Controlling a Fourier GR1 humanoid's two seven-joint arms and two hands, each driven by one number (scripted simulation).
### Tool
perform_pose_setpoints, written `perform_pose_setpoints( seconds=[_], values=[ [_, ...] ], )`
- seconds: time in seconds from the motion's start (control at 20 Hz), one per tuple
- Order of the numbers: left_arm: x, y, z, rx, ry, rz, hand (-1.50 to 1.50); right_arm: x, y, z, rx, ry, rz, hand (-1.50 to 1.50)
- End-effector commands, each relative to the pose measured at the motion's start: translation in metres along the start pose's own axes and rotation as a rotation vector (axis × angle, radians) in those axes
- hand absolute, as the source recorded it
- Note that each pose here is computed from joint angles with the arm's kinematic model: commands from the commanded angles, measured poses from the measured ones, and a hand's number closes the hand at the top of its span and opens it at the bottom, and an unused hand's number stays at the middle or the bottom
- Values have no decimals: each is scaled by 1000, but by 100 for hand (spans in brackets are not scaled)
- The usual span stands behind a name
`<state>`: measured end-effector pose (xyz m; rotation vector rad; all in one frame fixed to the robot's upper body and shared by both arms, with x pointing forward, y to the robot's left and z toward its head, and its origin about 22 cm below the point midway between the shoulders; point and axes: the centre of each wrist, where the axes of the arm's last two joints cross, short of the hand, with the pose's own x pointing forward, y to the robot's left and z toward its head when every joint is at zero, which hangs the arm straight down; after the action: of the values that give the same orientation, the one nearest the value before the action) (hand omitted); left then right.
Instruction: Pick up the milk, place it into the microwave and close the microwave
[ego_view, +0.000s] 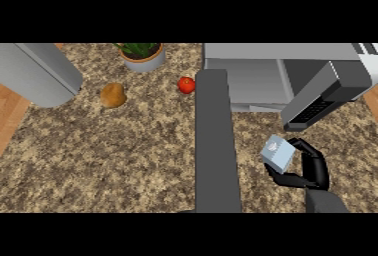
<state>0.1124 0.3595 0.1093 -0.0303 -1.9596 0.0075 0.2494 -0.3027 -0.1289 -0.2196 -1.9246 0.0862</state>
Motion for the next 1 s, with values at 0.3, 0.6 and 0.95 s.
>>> perform_pose_setpoints(
  seconds=[0.3,0.6,0.95],
  values=[
    [5,7,15,20,12,-19,-150,37,43,-37,137,-91,-93,150],
    [0,1,10,17,2,-1,-150,59,66,-80,99,-80,-35,150],
    [-11,16,-7,23,11,-5,-150,77,96,-115,102,-92,27,150]
  ],
)
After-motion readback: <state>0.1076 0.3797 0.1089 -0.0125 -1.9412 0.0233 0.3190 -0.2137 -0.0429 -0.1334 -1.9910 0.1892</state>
